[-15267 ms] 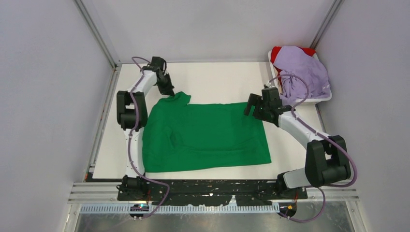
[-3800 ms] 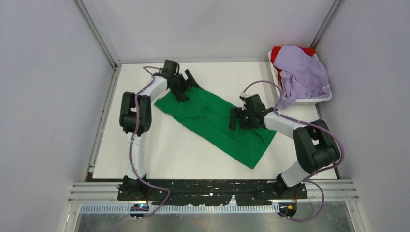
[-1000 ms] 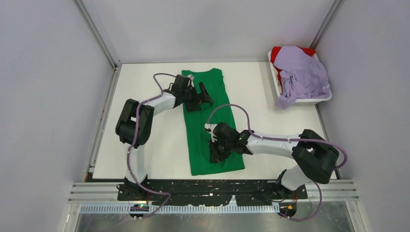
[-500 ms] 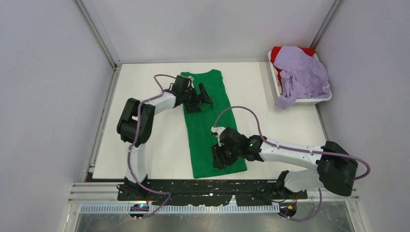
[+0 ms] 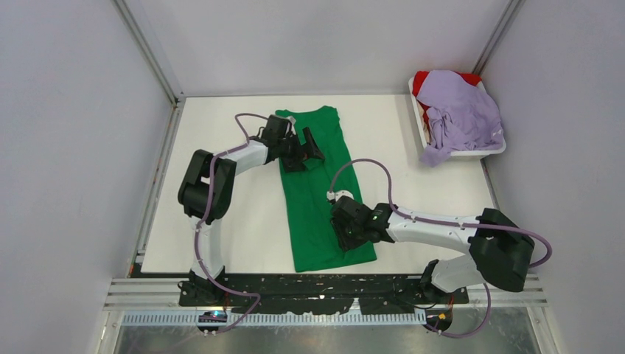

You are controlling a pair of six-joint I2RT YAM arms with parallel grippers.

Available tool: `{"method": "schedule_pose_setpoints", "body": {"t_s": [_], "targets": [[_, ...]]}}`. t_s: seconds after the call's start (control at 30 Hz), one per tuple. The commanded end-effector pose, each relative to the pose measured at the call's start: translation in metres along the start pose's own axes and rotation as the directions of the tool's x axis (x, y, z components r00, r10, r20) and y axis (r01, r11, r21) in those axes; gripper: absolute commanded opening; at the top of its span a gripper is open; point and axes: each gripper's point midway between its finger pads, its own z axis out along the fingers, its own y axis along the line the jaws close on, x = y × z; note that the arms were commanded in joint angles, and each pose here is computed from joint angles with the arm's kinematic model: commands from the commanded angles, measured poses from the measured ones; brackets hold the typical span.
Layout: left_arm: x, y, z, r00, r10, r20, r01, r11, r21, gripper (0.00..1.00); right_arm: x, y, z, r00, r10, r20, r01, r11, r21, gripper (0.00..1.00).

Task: Fold and stack the t-shirts
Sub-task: Rotate the tshirt 90 degrees

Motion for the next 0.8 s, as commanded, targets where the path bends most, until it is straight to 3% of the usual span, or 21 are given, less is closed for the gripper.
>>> {"method": "schedule_pose_setpoints", "body": {"t_s": [0.0,0.23,0.5,0.77], "targets": [[-0.007,-0.01,-0.007,1.0,0.026,0.011,-0.027,0.999,0.026,1.0,-0.003,-0.003,0.005,1.0,0.018,0.007,-0.019,0.999,0.035,0.36],[-0.007,-0.009,-0.007,0.999,0.029,0.016,-0.029,0.999,0.024,1.0,0.0,-0.005,0.006,1.0,0.021,0.005,-0.021,0.999,0.042,0.07],[-0.011,-0.012,-0.005,1.0,0.022,0.021,-0.023,0.999,0.029,1.0,-0.004,0.032,-0.015,0.996,-0.077,0.034,0.081,0.985,-0.152,0.05],[-0.01,-0.009,-0.003,1.0,0.019,0.017,-0.019,1.0,0.019,1.0,0.002,0.074,-0.001,0.989,-0.148,0.02,0.148,0.945,-0.291,0.09]]}}
